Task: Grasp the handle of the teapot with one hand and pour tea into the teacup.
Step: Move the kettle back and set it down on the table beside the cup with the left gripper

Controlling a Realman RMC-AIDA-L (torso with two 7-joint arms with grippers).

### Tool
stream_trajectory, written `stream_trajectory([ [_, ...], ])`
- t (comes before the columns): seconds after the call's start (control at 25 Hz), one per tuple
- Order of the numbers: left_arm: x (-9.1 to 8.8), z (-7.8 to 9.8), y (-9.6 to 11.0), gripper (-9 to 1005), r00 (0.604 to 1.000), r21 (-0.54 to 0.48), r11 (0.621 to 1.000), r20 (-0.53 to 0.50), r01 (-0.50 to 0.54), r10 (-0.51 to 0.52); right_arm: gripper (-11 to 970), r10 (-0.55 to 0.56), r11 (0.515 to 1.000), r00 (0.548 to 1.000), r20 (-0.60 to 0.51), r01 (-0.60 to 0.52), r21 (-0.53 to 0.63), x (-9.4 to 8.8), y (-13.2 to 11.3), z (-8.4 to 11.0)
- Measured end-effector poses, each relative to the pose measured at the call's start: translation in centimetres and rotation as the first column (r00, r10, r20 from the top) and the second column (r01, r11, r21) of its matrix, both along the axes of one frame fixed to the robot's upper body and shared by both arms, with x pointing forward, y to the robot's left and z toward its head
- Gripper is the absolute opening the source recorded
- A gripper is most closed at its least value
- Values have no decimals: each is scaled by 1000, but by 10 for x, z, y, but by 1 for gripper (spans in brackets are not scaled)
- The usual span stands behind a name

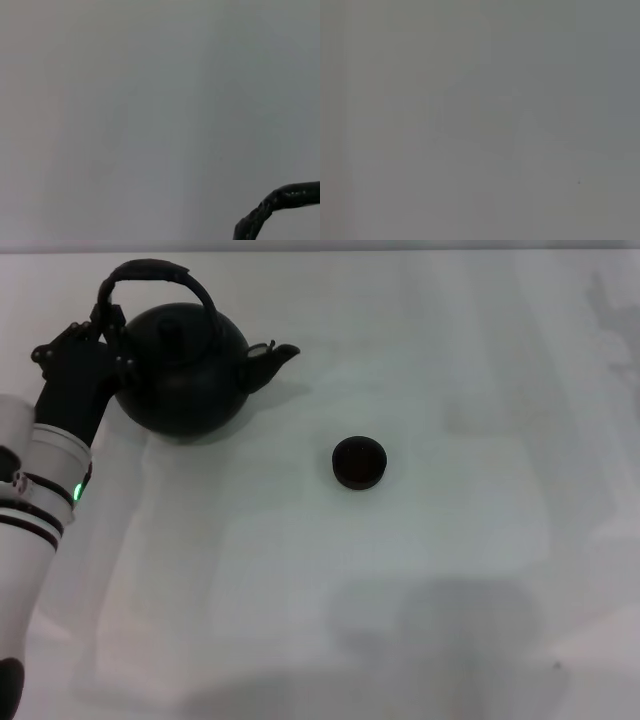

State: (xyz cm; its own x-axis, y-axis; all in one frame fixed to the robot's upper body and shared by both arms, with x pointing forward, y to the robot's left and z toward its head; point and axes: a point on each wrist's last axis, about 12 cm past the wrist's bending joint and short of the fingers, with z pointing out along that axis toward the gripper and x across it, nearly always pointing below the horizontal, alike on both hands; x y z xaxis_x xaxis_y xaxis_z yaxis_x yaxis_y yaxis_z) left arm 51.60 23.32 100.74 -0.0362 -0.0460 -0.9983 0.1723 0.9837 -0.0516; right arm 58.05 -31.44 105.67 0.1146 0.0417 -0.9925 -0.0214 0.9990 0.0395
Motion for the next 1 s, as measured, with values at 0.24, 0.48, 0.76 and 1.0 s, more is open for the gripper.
stream_trajectory([
  [0.24,5,-1,-7,102,999,72,997,-14,41,-40,841,1,1000,1000,-2,-1,3,0,1,-1],
  [0.48,5,-1,-8,116,999,81,996,-17,47,-45,841,1,1000,1000,-4,-1,4,-1,1,-1],
  [0.76,5,-2,-9,169,998,93,994,-27,58,-55,842,1,1000,1000,-5,-1,7,-1,2,-2],
  [1.0,4,-3,-13,255,995,154,983,-23,99,-96,842,2,1000,1000,-6,-2,9,-1,3,-2],
])
